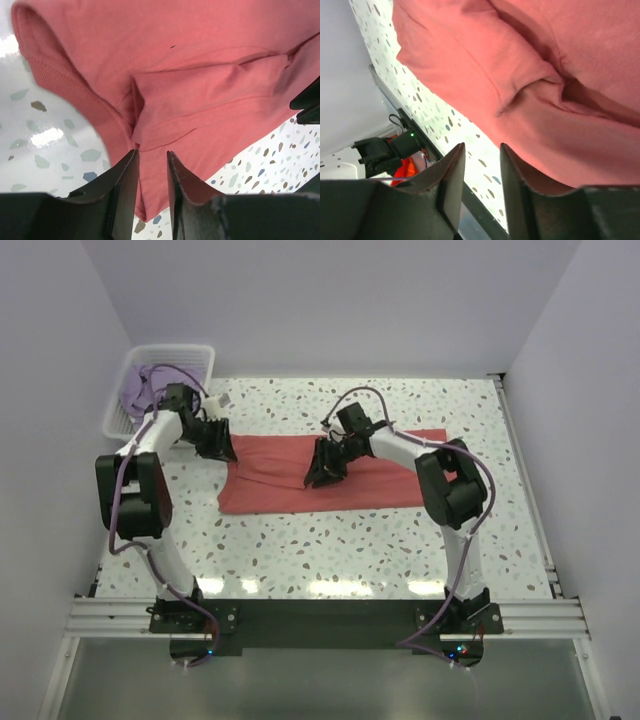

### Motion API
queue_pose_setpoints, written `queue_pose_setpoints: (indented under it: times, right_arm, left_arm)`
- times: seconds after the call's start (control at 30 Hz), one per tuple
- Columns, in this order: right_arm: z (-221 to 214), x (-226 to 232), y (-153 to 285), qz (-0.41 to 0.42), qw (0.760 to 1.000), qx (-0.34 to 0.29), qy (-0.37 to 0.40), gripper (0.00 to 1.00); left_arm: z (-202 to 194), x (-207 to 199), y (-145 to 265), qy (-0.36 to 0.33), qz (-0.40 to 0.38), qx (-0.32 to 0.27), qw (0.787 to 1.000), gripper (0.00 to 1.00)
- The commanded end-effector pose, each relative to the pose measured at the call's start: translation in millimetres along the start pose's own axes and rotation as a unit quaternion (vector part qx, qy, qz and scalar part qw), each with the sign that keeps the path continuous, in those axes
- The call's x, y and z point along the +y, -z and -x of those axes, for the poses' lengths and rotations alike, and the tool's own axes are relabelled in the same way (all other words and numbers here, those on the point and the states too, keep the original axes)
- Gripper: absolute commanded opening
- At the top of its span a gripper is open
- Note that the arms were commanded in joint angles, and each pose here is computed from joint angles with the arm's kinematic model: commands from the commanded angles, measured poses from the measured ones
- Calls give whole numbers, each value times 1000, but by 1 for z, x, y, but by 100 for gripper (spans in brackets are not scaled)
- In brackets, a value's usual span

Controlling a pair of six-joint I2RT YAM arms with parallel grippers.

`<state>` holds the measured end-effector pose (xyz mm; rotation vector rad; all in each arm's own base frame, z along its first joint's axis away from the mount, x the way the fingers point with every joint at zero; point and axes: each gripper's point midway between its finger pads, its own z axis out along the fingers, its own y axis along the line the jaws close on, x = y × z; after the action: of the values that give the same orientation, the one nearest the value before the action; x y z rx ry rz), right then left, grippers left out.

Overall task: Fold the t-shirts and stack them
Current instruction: Fold the tshirt

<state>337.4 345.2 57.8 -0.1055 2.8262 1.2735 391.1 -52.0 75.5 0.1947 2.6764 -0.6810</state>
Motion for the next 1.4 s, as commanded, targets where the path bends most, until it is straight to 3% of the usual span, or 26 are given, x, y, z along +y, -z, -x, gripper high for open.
queue_pose_setpoints:
  times: [0.0,0.13,0.23,0.47,0.73,0.83,0.93,0.97,1.07,1.13,1.23,1.37]
  right_arm:
    - [14,27,36,6,995,-27,96,36]
    - [33,19,48,-42,986,-33,160,24]
    - [46,21,41,-38,980,-40,193,22]
    - [42,33,-3,8,986,-17,167,19]
    - [48,-28,-36,-41,990,-12,135,13]
    - [51,-26,-32,-44,988,-17,150,12]
    - [57,4,-9,-25,982,-29,184,15]
    - [64,27,13,-18,976,-52,212,16]
    - [82,41,66,-38,956,-96,275,26]
    - [90,21,100,-89,940,-90,318,33]
    - [92,-23,143,-166,922,-48,345,33]
    - [85,-85,182,-262,902,5,343,33]
  left_arm:
    - [17,-32,4,-66,-30,-34,997,33]
    - [16,-60,-20,-92,-49,-26,994,29]
    - [20,-63,-35,-85,-41,-34,995,28]
    - [21,-31,-56,-51,-8,-32,998,22]
    - [23,7,-84,-27,27,-13,999,20]
    - [34,16,-89,-31,37,-18,999,19]
    - [59,23,-92,-49,50,-37,997,20]
    - [69,23,-91,-67,52,-45,995,20]
    - [122,16,-83,-136,69,-97,984,25]
    - [165,3,-68,-183,85,-139,969,31]
    - [206,-25,-39,-223,90,-191,952,40]
    - [217,-53,-1,-239,74,-221,943,47]
